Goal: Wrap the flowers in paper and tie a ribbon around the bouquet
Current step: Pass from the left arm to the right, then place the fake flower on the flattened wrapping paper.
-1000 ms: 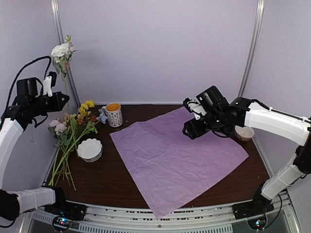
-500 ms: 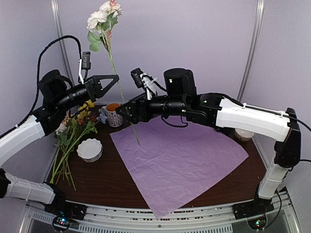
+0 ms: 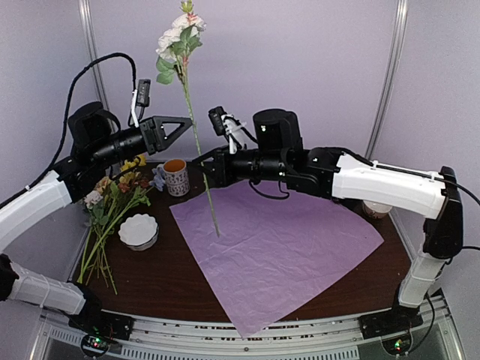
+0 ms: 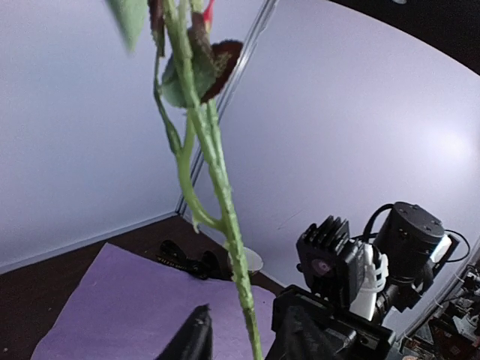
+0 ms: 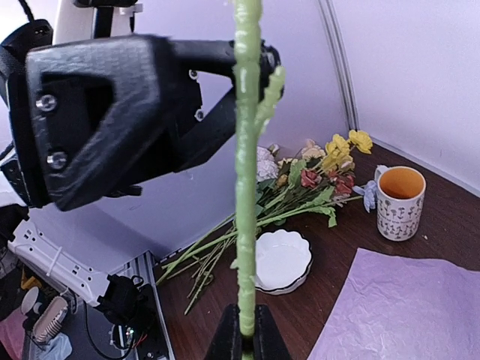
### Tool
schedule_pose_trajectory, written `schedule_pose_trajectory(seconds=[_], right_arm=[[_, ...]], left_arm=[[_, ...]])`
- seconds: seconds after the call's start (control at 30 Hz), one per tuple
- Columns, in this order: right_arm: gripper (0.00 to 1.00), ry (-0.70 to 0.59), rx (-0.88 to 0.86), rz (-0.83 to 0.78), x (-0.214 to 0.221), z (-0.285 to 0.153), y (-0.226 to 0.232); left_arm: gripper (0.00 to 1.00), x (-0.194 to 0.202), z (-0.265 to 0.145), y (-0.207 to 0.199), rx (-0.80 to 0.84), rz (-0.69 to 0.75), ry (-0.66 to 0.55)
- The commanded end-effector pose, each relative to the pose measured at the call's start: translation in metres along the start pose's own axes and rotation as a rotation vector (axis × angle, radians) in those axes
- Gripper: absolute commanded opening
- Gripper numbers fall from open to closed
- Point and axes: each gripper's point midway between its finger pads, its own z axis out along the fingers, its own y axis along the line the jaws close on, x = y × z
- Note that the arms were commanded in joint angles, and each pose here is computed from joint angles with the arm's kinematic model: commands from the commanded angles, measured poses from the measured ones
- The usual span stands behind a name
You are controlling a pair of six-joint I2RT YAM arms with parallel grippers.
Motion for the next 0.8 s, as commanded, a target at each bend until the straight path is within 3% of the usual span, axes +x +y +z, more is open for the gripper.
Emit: schedule_pose_trajectory(seconds=[0.0, 0.07, 0.13, 0.27, 0.43, 0.67, 0.7, 0.73, 0.77], right_arm=[[0.00, -0.051, 0.177, 0.177, -0.013, -0.032, -0.053], [0.00, -0.018, 0.299, 0.291, 0.009, -0.046, -0.094], [0.00, 0.060, 0.440, 0.393, 0.049, -0.059, -0.138], [0.00, 0.230, 0.541, 0.587, 0.140, -0.068, -0.192], [0.00, 0.319, 0.642, 0.691, 0.198, -0.072, -0.229], [0.00, 0.392, 0.725, 0.765, 0.247, -0.073, -0.254], [0.07, 0.396, 0.732, 0.771, 0.251, -0.074, -0.255], [0.26, 0.397, 0.742, 0.773, 0.254, -0.075, -0.256], [0.35, 0.395, 0.759, 0.772, 0.254, -0.079, -0.257]], left_arm=[[0.67, 0.021, -0.007, 0.065, -0.363, -0.014, 0.176], [0.70, 0.049, -0.029, 0.117, -0.593, -0.048, 0.332], [0.71, 0.068, -0.056, 0.152, -0.709, -0.089, 0.432], [0.71, 0.104, -0.124, 0.214, -0.914, -0.196, 0.511], [0.71, 0.123, -0.185, 0.247, -1.102, -0.198, 0.577], [0.66, 0.146, -0.247, 0.269, -1.219, -0.286, 0.638], [0.63, 0.149, -0.256, 0.272, -1.232, -0.310, 0.644], [0.59, 0.153, -0.264, 0.275, -1.239, -0.338, 0.645], [0.55, 0.156, -0.273, 0.278, -1.253, -0.361, 0.640]])
